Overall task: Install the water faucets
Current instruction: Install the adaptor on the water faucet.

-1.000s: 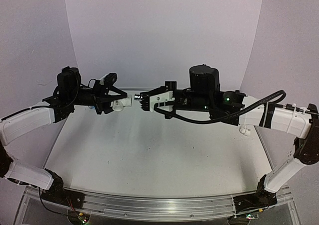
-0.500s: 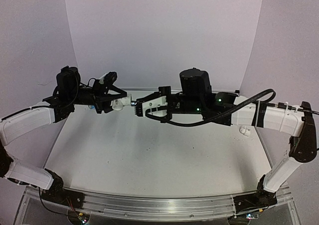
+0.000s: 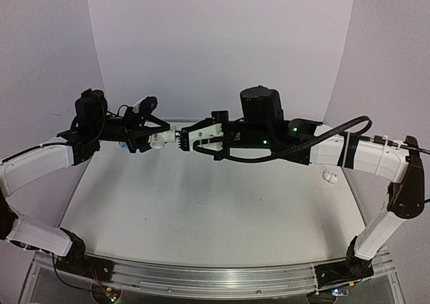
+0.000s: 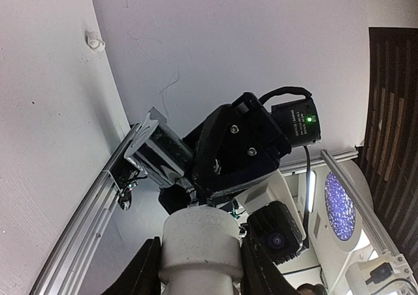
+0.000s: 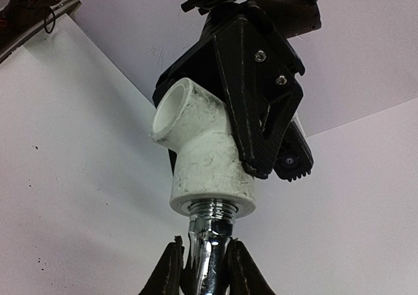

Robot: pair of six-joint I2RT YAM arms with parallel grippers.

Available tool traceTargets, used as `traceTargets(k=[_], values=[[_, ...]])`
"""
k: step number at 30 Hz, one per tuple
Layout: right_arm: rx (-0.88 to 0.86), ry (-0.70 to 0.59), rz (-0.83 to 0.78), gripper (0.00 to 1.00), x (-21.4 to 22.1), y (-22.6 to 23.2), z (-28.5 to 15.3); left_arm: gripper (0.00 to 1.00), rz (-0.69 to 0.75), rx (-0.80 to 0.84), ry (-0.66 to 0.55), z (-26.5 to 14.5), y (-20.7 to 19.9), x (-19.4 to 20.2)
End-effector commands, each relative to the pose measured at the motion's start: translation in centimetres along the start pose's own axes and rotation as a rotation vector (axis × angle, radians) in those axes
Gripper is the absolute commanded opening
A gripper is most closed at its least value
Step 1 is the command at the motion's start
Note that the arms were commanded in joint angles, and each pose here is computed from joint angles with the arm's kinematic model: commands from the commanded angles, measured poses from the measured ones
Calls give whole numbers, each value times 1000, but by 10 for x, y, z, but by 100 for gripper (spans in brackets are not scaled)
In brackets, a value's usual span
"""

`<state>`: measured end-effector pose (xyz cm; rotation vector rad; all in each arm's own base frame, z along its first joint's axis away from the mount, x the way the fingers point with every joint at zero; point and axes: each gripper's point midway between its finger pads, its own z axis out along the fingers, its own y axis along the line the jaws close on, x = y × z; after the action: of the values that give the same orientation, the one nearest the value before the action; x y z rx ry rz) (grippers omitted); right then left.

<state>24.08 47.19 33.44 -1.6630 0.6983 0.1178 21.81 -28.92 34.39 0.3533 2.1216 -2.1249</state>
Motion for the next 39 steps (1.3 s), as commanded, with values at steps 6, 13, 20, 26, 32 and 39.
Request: traceTargets(k=[6, 13, 20, 26, 32, 39], values=[[41, -99, -11, 0, -31, -28, -3, 0, 102, 44, 22, 0, -26, 0], [-48, -166, 78, 0, -44, -19, 0, 0, 196, 52, 6, 4, -36, -3], [-94, -171, 170, 0, -49, -24, 6, 0, 277, 14, -56, 5, -31, -12], [-172, -124, 190, 0, -43, -16, 15, 0, 292, -72, -69, 6, -19, -19], [-190, -116, 212, 0, -44, -19, 16, 0, 295, -151, -85, 5, -6, -26], [-217, -86, 230, 0, -42, -18, 20, 0, 294, -268, -110, -1, 7, -33]])
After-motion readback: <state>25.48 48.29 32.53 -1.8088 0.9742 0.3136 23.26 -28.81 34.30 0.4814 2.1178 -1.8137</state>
